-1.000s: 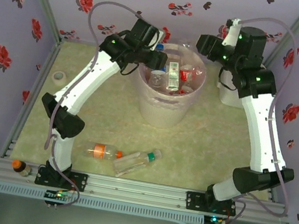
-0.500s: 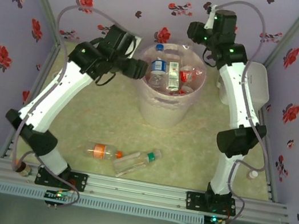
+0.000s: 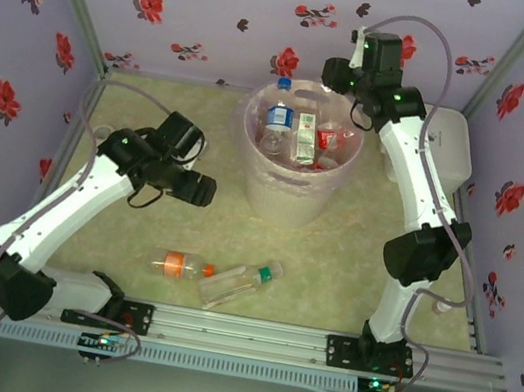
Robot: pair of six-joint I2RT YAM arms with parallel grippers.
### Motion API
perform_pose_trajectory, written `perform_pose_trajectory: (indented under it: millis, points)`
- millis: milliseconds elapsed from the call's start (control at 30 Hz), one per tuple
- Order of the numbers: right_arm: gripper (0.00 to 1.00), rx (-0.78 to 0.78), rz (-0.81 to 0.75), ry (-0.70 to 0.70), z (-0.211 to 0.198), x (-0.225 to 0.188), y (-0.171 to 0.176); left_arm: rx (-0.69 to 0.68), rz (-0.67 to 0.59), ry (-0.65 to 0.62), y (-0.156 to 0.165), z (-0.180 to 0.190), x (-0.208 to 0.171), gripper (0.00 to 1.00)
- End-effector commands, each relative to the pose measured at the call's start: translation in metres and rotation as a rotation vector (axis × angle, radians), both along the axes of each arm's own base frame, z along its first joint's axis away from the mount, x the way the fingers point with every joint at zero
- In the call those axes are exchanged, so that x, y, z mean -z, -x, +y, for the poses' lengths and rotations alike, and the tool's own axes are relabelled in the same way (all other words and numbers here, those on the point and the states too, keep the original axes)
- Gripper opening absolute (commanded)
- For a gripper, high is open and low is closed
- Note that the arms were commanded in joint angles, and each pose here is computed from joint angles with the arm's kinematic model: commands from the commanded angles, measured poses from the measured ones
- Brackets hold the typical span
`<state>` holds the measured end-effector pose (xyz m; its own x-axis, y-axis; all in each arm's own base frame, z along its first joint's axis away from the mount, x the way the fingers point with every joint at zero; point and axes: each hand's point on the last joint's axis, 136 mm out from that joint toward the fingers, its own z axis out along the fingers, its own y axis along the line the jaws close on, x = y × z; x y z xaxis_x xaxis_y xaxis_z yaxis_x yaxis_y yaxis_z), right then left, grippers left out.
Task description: Put the plastic bottles in the bin
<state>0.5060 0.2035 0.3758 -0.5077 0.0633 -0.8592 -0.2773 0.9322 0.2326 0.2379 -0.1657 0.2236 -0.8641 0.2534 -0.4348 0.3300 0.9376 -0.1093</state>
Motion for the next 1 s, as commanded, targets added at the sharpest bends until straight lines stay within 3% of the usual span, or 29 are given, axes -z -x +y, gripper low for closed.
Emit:
perform_pose_trajectory:
  millis: [0, 67, 167, 433, 600, 800, 967]
  points:
    - [0.71, -0.004, -0.044, -0.034, -0.005, -0.037, 0.012, 0.136, 0.018, 0.055, 0.018, -0.032, 0.004, 0.87]
    - [0.81, 0.001, -0.066, -0.051, -0.009, -0.054, 0.022, 0.226, 0.043, 0.040, 0.033, -0.051, 0.015, 0.90]
    - [0.87, 0.013, -0.076, -0.074, -0.020, -0.067, 0.043, 0.341, 0.065, 0.007, 0.054, -0.074, 0.038, 0.98]
    - [0.89, 0.075, -0.049, -0.134, -0.058, -0.060, 0.119, 0.532, 0.078, -0.013, 0.097, -0.120, 0.090, 1.00]
    - [0.89, 0.149, -0.039, -0.146, -0.092, -0.045, 0.164, 0.631, 0.100, -0.154, 0.120, -0.124, 0.125, 1.00]
    - [0.90, 0.189, -0.027, -0.153, -0.112, -0.035, 0.202, 0.646, 0.082, -0.289, 0.118, -0.121, 0.154, 1.00]
    - [0.90, 0.215, -0.025, -0.144, -0.123, -0.032, 0.221, 0.668, 0.112, -0.345, 0.119, -0.120, 0.171, 0.91]
